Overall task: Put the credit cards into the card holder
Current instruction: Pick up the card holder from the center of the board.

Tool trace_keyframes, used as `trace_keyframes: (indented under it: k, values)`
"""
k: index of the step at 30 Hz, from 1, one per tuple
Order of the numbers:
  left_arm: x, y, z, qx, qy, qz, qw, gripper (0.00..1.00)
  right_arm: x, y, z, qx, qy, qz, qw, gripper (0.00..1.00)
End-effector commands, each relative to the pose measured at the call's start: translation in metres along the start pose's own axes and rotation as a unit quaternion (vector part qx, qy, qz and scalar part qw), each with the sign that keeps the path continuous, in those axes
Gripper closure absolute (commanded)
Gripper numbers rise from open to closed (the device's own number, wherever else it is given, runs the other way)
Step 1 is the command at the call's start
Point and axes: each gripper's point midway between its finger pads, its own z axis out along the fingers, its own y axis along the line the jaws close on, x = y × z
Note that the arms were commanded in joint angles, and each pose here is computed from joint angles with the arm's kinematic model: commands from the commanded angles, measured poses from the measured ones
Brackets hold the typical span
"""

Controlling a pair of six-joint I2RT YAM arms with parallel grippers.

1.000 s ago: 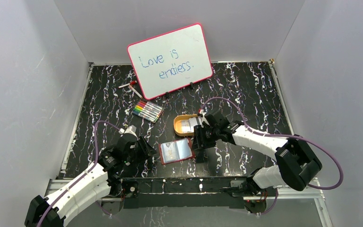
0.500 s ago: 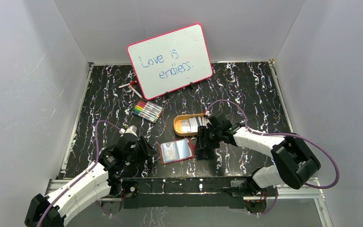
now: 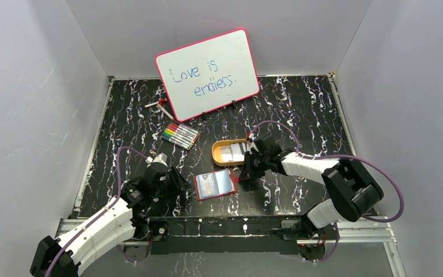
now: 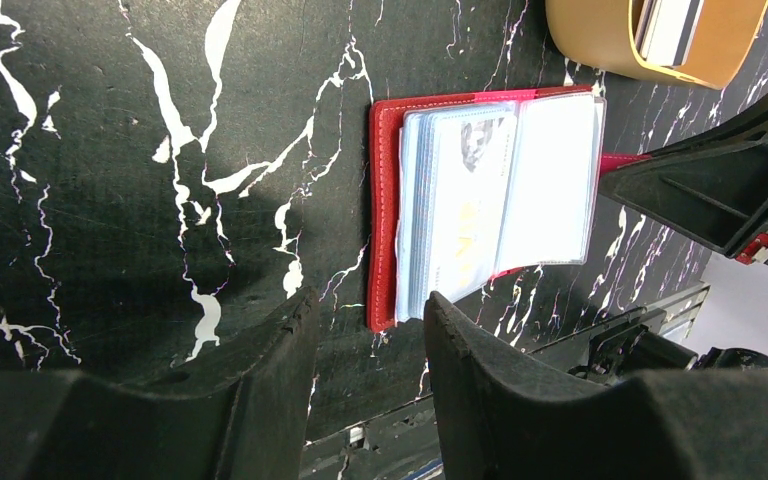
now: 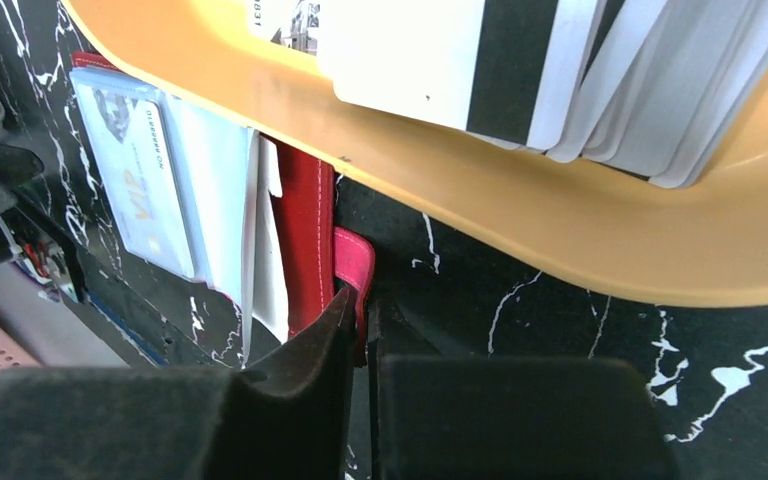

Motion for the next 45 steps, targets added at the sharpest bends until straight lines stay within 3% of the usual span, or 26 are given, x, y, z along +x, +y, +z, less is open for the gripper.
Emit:
trace_keyframes:
  k: [1, 3, 10, 20, 31, 38, 45]
  values:
    - [-0.002, -0.005, -0.002, 0.006, -0.002, 0.008, 1.0, 0.59, -0.01, 0.017, -0.01, -0.029, -0.016, -0.022, 0.999, 0.93]
    - [-0.004, -0.006, -0.002, 0.006, -0.008, 0.008, 1.0, 0.59, -0.019, 0.028, -0.021, -0.044, -0.032, -0.042, 0.998, 1.0]
    - [-0.018, -0.027, -0.006, 0.07, -0.052, -0.008, 0.996, 0.54, -0.044, 0.071, -0.067, -0.077, -0.051, -0.107, 0.99, 1.0]
    - [-0.03, -0.045, -0.014, 0.159, -0.102, -0.049, 0.981, 0.31, -0.065, 0.129, -0.115, -0.145, -0.053, -0.164, 0.974, 1.0]
    - [-0.046, -0.072, -0.029, 0.223, -0.141, -0.031, 0.964, 0.28, -0.079, 0.172, -0.156, -0.195, -0.069, -0.197, 0.958, 1.0]
    - [-0.068, -0.097, -0.054, 0.288, -0.205, -0.013, 0.936, 0.27, -0.09, 0.216, -0.199, -0.264, -0.098, -0.225, 0.933, 1.0]
    - [-0.096, -0.138, -0.108, 0.376, -0.289, 0.031, 0.88, 0.23, -0.105, 0.268, -0.257, -0.33, -0.127, -0.253, 0.901, 1.0]
